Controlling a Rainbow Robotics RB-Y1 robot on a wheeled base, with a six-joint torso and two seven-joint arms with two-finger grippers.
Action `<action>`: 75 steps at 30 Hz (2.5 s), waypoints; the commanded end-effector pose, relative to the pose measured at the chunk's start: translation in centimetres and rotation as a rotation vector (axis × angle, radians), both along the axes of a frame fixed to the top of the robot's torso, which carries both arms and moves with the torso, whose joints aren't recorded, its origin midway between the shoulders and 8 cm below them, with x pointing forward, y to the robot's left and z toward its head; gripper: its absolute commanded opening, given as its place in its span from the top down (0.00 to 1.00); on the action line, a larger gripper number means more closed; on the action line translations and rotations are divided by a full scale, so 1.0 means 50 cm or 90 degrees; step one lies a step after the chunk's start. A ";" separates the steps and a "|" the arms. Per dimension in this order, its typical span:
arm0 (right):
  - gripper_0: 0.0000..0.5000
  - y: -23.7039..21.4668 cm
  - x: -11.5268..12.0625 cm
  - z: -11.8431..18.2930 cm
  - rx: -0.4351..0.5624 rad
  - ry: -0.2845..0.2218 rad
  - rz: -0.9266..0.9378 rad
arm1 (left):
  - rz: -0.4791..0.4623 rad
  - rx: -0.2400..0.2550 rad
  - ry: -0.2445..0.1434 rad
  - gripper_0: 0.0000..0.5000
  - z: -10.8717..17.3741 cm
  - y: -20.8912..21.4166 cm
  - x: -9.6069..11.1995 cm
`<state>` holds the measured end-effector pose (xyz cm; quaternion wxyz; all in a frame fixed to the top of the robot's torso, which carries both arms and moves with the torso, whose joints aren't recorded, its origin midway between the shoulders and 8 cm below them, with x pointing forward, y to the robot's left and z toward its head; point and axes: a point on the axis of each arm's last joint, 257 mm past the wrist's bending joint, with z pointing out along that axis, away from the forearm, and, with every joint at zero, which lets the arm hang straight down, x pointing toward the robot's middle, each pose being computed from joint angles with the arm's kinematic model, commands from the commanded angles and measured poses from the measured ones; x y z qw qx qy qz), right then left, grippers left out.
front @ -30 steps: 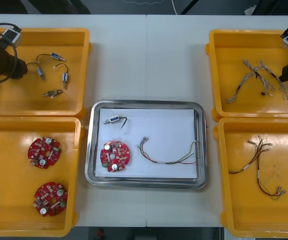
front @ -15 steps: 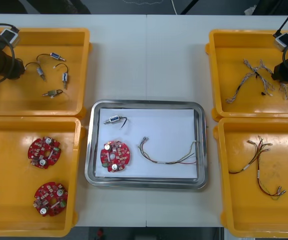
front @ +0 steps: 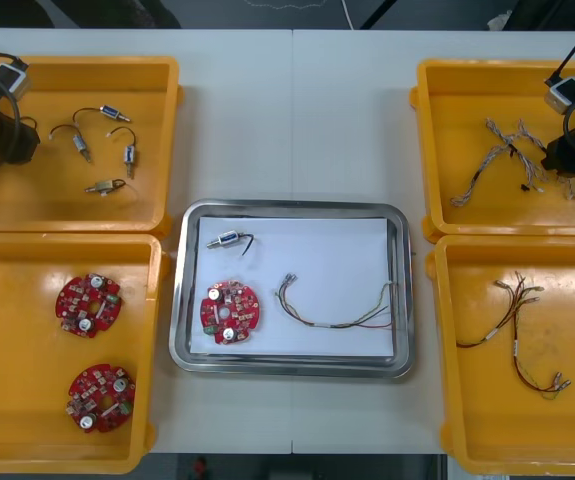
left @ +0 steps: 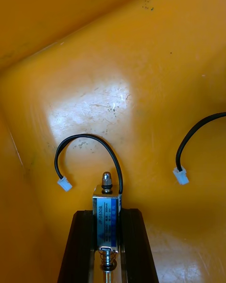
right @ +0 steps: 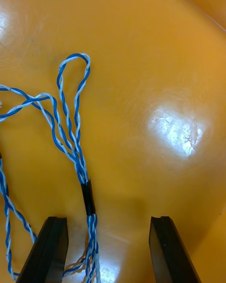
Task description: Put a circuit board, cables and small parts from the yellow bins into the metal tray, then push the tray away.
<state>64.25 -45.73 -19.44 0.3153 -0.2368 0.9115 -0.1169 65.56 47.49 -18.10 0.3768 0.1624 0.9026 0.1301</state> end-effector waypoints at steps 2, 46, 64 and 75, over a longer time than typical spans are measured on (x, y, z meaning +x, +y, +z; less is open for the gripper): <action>0.00 0.023 0.004 -0.017 0.039 -0.008 -0.019 | -0.037 0.056 0.029 1.00 0.031 0.052 -0.035; 1.00 0.013 -0.047 0.190 -0.037 0.030 0.024 | -0.065 -0.016 0.084 1.00 0.291 -0.384 -0.260; 1.00 0.120 -0.180 0.368 -0.063 0.066 0.081 | -0.136 -0.030 0.072 1.00 0.284 -0.480 -0.287; 1.00 0.236 -0.197 0.426 -0.114 -0.053 0.175 | -0.123 -0.036 0.078 1.00 0.276 -0.473 -0.286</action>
